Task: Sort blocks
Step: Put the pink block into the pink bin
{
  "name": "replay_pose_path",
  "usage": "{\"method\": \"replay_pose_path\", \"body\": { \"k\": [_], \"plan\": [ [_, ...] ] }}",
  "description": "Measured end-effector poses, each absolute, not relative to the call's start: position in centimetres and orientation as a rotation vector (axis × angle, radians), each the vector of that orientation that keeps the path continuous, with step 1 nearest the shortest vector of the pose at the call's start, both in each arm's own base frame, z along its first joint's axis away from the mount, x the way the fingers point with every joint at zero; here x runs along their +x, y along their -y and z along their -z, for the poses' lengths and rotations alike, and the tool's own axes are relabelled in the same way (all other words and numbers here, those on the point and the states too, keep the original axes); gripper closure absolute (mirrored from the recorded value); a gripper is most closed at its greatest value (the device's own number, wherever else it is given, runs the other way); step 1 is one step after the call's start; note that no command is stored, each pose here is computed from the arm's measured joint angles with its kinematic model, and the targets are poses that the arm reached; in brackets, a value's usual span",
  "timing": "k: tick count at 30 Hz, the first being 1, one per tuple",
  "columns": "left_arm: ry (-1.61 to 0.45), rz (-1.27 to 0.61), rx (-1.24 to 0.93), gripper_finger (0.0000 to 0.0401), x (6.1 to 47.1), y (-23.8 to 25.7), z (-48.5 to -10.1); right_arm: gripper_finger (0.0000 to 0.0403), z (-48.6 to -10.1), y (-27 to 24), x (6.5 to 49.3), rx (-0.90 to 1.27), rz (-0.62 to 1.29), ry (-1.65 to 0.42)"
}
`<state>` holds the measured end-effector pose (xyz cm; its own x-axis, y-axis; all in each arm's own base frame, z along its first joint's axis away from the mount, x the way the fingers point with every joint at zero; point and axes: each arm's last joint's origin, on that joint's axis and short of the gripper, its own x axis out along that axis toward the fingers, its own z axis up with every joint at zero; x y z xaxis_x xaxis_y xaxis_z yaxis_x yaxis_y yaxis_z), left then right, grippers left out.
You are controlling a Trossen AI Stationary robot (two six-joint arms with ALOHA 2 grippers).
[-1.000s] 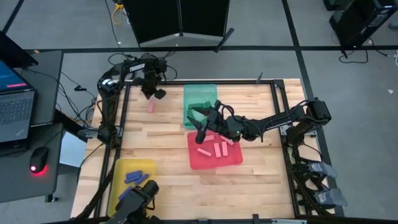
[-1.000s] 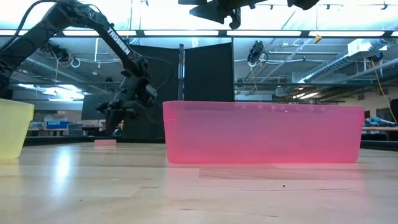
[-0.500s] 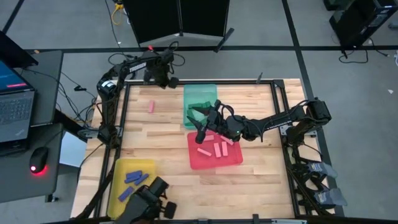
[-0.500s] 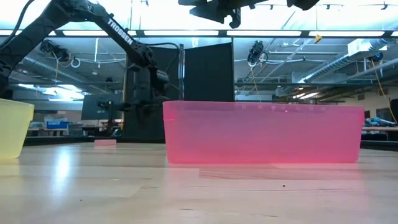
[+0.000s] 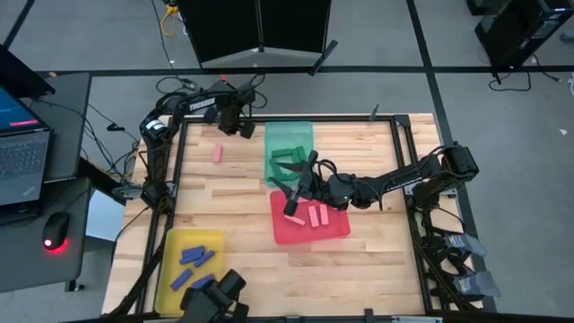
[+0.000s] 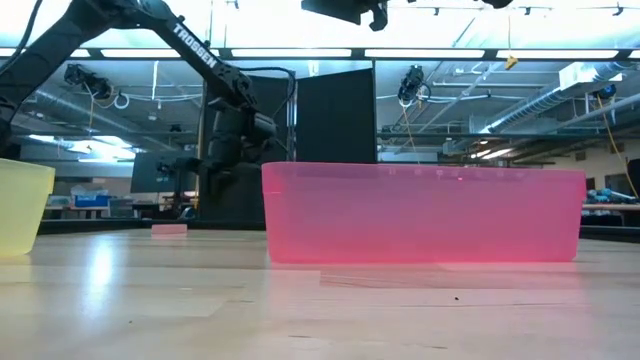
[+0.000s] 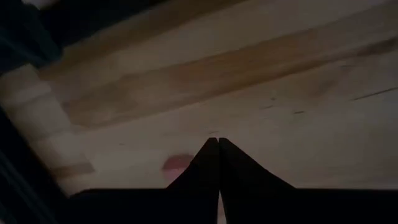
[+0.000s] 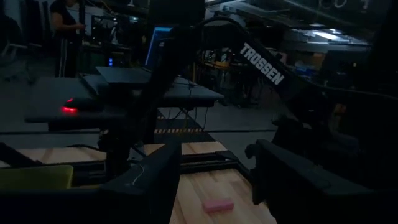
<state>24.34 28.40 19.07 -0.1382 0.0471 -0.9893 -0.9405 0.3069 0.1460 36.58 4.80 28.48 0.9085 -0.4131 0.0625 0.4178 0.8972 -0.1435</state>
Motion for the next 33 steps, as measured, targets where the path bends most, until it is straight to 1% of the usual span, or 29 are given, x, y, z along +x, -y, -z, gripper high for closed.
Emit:
{"method": "replay_pose_path", "body": {
  "k": [4,12,15,20,22,25,30,33],
  "plan": [
    [-1.368,-1.123,-0.957,0.0397,23.0,-27.6,-18.2,0.0185,-28.5,-5.4,36.5,-0.165,0.415,0.027],
    [-1.024,-1.236,-1.134,0.0397,20.8,-25.8,-17.9,0.0185,-28.3,-5.8,36.4,-0.220,0.401,0.005],
    [-0.965,-1.316,-1.175,0.0397,19.9,-25.1,-17.6,0.0185,-28.3,-5.8,36.4,-0.221,0.399,0.002],
    [-0.903,-1.426,-1.219,0.0397,18.4,-24.2,-17.0,0.0185,-28.2,-6.4,36.4,-0.226,0.382,-0.007],
    [-0.922,-1.457,-1.251,0.0397,17.9,-23.8,-16.5,0.0185,-28.1,-6.6,36.3,-0.229,0.365,-0.011],
    [-0.912,-1.487,-1.282,0.0397,17.4,-23.6,-16.0,0.0185,-28.1,-6.9,36.3,-0.232,0.345,-0.013],
    [-0.839,-1.534,-1.332,0.0397,17.0,-23.8,-15.4,0.0185,-27.9,-7.4,36.2,-0.238,0.327,-0.026],
    [-0.815,-1.546,-1.320,0.0397,17.1,-24.0,-15.5,0.0185,-27.8,-7.8,36.1,-0.244,0.316,-0.038]
  ]
}}
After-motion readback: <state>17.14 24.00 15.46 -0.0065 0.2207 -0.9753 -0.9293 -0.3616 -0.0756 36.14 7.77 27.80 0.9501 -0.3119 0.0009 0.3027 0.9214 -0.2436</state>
